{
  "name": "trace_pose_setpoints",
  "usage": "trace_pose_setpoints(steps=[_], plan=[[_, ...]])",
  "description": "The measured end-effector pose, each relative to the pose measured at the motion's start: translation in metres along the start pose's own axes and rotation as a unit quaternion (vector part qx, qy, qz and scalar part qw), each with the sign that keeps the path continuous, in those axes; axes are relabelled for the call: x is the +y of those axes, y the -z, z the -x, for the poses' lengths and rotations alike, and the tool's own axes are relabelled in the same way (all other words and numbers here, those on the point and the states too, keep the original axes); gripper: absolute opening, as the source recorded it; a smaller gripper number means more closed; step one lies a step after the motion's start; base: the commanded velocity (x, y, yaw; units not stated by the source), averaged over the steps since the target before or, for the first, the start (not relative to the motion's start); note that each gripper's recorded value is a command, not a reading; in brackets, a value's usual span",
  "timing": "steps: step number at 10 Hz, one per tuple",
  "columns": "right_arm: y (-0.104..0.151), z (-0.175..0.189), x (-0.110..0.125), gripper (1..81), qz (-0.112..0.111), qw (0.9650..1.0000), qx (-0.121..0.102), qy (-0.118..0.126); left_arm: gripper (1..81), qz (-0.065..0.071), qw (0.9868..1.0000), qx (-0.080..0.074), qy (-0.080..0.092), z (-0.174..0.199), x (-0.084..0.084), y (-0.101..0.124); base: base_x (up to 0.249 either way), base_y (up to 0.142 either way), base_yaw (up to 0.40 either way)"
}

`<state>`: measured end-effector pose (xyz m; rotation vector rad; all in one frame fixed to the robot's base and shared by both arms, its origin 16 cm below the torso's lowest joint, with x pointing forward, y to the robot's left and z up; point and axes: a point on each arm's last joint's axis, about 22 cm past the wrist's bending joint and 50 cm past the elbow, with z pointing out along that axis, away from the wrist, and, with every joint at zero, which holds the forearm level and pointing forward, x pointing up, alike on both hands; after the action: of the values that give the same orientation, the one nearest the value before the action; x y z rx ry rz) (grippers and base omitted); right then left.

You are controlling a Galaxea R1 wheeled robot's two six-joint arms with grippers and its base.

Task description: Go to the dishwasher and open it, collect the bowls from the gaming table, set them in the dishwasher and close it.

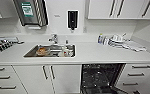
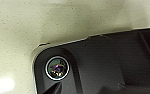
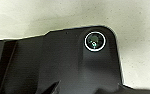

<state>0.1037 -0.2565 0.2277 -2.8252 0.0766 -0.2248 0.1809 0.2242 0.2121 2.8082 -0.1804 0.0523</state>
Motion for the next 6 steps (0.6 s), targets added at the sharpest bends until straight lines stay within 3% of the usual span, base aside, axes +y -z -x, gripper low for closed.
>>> trace_pose_setpoints(steps=[2, 4, 6], plan=[[0.014, 0.015, -0.010, 81.1, 0.009, 0.9999, -0.013, -0.002, 81.1, -0.006, 0.9999, -0.011, 0.005, 0.016, 0.009, 0.013, 0.000, 0.000, 0.000], [0.031, 0.031, -0.007, 81.1, 0.034, 0.9990, -0.029, 0.003, 81.1, -0.017, 0.9996, -0.023, 0.009, 0.033, 0.017, 0.025, 0.000, 0.000, 0.000], [0.045, 0.047, -0.019, 81.1, 0.045, 0.9981, -0.043, 0.004, 81.1, -0.014, 0.9992, -0.035, 0.013, 0.051, 0.036, 0.035, 0.000, 0.000, 0.000]])
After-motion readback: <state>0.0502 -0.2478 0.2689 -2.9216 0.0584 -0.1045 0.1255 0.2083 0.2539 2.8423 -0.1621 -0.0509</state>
